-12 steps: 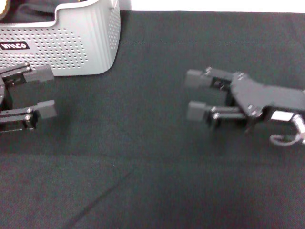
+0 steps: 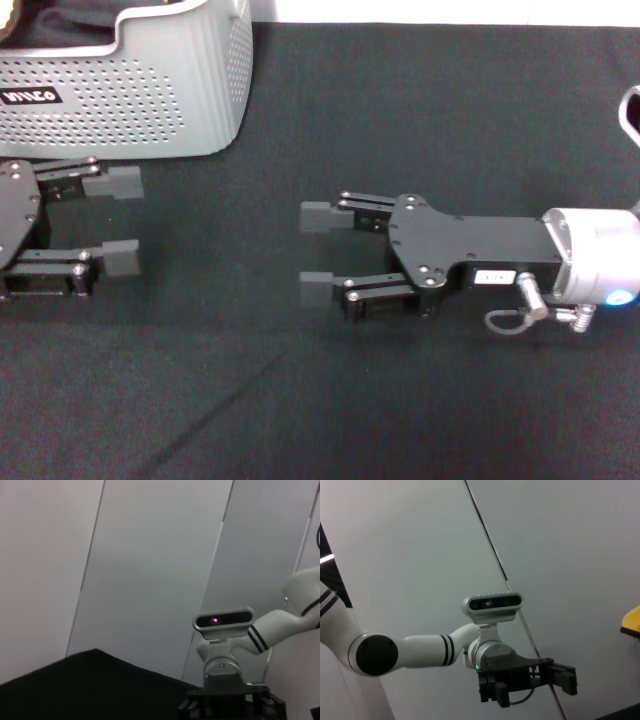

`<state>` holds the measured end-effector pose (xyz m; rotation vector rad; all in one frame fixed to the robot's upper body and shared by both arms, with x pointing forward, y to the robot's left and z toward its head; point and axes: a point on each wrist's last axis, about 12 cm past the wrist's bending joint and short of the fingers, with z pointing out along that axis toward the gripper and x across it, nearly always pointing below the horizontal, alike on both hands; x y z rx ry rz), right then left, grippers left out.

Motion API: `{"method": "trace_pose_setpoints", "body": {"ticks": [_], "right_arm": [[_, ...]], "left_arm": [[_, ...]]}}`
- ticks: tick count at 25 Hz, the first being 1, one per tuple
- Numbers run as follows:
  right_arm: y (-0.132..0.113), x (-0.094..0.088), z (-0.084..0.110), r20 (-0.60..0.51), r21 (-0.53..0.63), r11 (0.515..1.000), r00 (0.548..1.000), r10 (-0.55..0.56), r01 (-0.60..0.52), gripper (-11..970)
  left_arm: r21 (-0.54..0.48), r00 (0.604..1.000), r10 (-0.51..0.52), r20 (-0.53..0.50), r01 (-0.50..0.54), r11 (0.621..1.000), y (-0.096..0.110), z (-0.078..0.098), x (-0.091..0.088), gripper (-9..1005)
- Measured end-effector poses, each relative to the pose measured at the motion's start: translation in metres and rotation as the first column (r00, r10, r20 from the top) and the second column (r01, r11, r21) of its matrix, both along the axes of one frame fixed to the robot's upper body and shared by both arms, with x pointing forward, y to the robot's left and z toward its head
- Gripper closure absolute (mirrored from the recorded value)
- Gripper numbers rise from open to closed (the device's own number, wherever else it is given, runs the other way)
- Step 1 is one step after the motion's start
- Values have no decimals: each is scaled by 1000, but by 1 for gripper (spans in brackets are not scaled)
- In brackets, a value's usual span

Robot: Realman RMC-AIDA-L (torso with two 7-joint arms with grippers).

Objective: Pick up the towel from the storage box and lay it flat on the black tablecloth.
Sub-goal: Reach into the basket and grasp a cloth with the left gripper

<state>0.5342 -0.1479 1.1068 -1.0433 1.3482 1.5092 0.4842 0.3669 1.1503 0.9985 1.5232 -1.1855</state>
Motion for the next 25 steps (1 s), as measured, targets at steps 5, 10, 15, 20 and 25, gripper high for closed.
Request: {"method": "trace_pose_setpoints", "body": {"ticks": [5,10,15,20,25], "right_arm": [[5,0,0,9,-7,1000,1000,8,-8,119],[-2,5,-3,20,-14,999,999,-50,51,120],[-17,12,-10,25,-43,987,988,-153,154,120],[-31,7,-18,17,-26,971,971,-238,238,120],[-37,3,-24,19,-8,955,955,-296,296,120]], "left_arm": [[2,1000,-11,-13,12,1000,-3,-2,0,192],[-28,998,56,15,-55,998,1,10,4,195],[136,947,283,152,-303,943,11,61,17,199],[417,799,399,450,-583,697,2,106,8,202],[514,719,454,526,-694,503,-1,134,1,205]]}}
